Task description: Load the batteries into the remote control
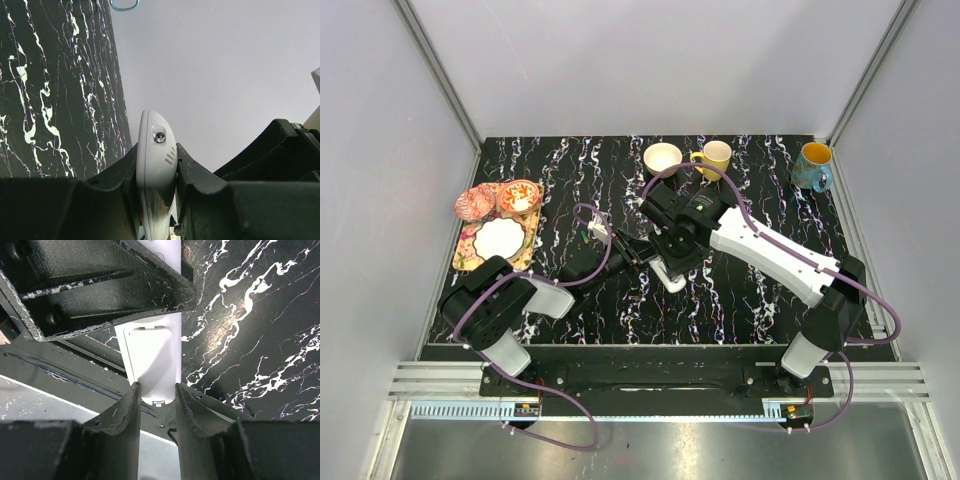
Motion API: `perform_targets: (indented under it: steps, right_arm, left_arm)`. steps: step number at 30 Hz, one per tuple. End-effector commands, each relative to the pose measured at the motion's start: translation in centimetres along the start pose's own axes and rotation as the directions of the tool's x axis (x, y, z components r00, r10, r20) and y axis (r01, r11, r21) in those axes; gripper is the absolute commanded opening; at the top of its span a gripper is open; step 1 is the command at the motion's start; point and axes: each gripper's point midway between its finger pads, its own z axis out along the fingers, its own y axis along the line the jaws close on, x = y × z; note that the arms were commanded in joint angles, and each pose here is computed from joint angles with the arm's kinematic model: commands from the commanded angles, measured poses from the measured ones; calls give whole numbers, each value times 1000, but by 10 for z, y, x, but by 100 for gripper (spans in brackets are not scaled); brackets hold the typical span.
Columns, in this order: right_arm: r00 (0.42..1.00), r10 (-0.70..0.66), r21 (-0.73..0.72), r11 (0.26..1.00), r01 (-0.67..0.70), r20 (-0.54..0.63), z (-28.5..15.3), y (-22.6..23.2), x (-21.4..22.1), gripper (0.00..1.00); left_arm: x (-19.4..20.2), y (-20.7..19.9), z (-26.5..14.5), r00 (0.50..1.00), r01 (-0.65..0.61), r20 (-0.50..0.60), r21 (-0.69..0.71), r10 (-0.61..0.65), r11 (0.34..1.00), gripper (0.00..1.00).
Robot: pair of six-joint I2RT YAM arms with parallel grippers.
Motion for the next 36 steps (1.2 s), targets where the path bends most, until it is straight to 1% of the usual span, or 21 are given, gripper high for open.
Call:
perform_targets:
  steps: [1,8,22,24,26,31,32,35,36]
  right_arm:
    - [997,0,-41,999,3,72,-8,6,-21,0]
    - [998,-7,-73,997,12,64,-10,11,-19,0]
    - [999,-14,-15,1000,15,36,2,0,-12,1]
    - [999,-14,-17,1000,15,40,2,1,-12,3]
    - [999,-7,-17,1000,8,46,1,1,-13,8]
    - [999,-4,-16,1000,5,52,1,1,-15,15]
    - [999,-2,-16,1000,3,53,1,1,-15,19]
    - [998,1,-15,1000,0,55,1,1,-15,23]
    - [998,1,-14,1000,0,59,1,1,-16,26]
  left_arm:
    - [0,-66,0,999,-37,1,257,38,966,0]
    - [2,-67,2,999,-35,-6,262,37,964,0]
    - [4,-81,-3,1000,-14,-22,312,21,950,0]
    - [6,-84,-4,999,-11,-26,323,20,946,0]
    - [5,-85,-4,1000,-10,-25,326,19,945,0]
    - [6,-86,-5,999,-11,-27,328,21,945,0]
    - [7,-85,-5,999,-10,-27,327,20,945,0]
    - [6,-85,-5,999,-10,-26,327,20,945,0]
    - [6,-86,-6,999,-11,-26,328,20,945,0]
